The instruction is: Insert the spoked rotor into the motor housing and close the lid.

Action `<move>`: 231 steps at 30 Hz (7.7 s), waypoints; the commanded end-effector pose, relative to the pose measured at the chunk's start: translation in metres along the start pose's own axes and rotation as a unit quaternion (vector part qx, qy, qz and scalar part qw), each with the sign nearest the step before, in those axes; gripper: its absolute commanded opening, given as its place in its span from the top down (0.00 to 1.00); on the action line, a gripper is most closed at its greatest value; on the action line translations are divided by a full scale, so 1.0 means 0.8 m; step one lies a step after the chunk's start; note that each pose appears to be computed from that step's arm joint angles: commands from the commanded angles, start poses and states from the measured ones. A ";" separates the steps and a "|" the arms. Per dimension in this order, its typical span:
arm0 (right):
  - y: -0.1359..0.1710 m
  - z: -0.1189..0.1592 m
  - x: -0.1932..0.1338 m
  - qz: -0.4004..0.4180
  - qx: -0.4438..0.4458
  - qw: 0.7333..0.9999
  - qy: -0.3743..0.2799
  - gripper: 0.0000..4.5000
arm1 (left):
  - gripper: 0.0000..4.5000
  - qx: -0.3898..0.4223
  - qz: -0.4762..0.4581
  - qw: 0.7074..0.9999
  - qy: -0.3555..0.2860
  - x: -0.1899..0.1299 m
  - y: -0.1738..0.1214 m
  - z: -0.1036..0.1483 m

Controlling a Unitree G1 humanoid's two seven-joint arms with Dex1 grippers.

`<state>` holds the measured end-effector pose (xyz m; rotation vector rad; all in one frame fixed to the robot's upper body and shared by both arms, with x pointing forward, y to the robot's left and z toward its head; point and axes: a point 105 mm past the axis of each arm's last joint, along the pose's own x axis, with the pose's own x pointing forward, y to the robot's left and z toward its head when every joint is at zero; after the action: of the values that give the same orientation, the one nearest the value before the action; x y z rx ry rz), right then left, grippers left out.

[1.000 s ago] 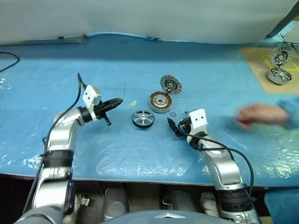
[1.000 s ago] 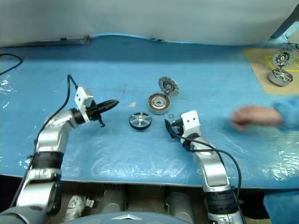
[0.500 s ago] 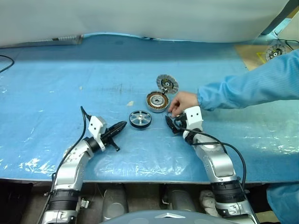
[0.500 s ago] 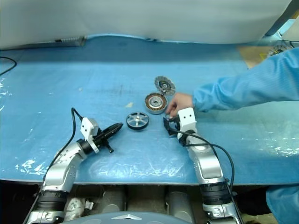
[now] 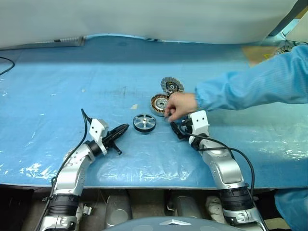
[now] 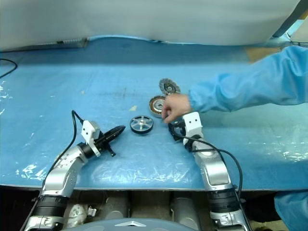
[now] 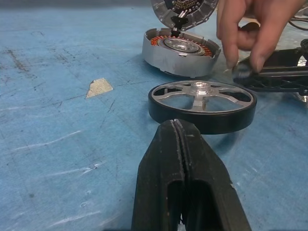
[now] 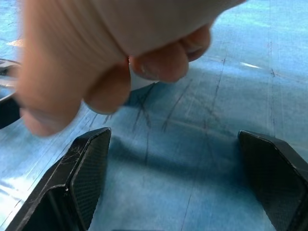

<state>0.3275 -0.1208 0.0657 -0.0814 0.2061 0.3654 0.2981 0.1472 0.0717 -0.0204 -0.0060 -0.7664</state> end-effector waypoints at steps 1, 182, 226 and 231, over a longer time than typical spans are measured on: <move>0.007 0.015 -0.008 0.019 -0.006 1.000 -0.022 0.00 | 1.00 0.009 0.003 1.000 -0.015 -0.002 0.003 0.009; 0.051 0.064 0.093 0.060 -0.026 0.998 0.018 0.99 | 1.00 0.037 0.041 0.997 -0.045 0.000 -0.017 -0.012; 0.065 0.068 0.080 0.111 -0.047 0.993 0.008 0.99 | 1.00 0.027 0.040 0.998 -0.039 -0.004 -0.019 -0.028; 0.066 0.067 0.072 0.115 -0.043 0.992 0.002 0.99 | 1.00 0.026 0.037 0.998 -0.040 -0.001 -0.021 -0.028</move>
<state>0.3752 -0.0502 0.0978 -0.1598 0.2264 0.5806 0.2866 0.1370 0.0473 -0.0049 -0.0867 -0.6864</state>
